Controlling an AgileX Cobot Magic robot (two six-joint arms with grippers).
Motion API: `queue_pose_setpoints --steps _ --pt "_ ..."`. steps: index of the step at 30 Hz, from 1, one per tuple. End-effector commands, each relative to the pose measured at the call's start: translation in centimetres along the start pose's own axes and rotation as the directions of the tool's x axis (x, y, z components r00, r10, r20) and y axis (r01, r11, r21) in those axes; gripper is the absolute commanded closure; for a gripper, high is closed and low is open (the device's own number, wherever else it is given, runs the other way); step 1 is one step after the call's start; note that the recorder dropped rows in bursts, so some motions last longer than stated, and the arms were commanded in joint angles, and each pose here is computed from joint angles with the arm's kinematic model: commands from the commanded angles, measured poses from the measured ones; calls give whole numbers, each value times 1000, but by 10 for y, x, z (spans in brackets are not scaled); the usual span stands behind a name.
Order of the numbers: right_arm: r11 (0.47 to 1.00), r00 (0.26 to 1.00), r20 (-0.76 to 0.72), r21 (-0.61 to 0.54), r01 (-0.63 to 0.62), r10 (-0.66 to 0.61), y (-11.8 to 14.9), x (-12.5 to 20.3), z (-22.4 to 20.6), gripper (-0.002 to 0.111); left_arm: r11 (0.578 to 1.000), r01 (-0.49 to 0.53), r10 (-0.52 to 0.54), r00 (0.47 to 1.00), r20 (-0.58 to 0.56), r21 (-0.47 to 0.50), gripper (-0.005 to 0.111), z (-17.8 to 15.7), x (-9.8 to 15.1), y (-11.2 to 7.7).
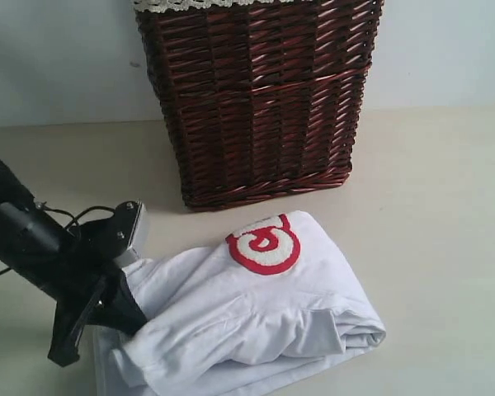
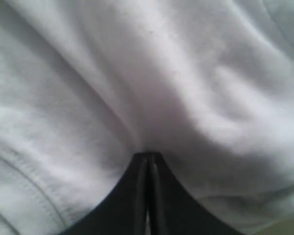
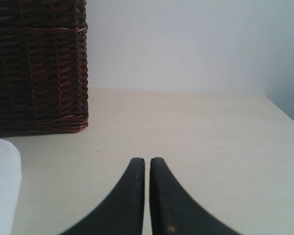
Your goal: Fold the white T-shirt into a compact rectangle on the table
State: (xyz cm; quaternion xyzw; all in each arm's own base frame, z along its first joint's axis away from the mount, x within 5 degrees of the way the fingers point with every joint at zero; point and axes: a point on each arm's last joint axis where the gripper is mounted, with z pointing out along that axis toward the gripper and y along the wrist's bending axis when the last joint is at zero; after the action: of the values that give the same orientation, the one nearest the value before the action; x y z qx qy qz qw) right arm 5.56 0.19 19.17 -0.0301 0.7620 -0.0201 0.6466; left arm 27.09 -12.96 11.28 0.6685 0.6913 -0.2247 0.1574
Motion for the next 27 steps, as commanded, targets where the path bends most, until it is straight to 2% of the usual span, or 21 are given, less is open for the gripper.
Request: queue_pose_setpoints --steps 1,3,5,9,13,16,22,25,27 --pt "1000 1000 5 3 -7 7 0 1 0 102 998 -17 29 981 192 -62 107 -46 -41 -1" --pt "1000 1000 5 3 -7 7 0 1 0 102 994 -41 72 948 311 -104 107 -58 -62 1" --pt "1000 1000 5 3 -7 7 0 1 0 102 988 -91 129 932 338 -127 107 -53 -72 4" --pt "1000 1000 5 3 -7 7 0 1 0 102 985 -104 134 961 241 -134 107 -6 -76 15" --pt "1000 1000 5 3 -7 7 0 1 0 102 991 -124 133 970 205 -56 107 35 -80 17" --pt "1000 1000 5 3 -7 7 0 1 0 102 969 -244 237 962 132 39 107 65 -85 8" --pt "1000 1000 5 3 -7 7 0 1 0 102 932 -345 329 934 141 111 107 89 -108 -14" --pt "1000 1000 6 0 -18 18 0 1 0 102 920 -378 359 920 158 107 107 101 -124 -11" --pt "1000 1000 6 0 -18 18 0 1 0 102 931 -357 338 920 200 70 107 99 -136 -4"
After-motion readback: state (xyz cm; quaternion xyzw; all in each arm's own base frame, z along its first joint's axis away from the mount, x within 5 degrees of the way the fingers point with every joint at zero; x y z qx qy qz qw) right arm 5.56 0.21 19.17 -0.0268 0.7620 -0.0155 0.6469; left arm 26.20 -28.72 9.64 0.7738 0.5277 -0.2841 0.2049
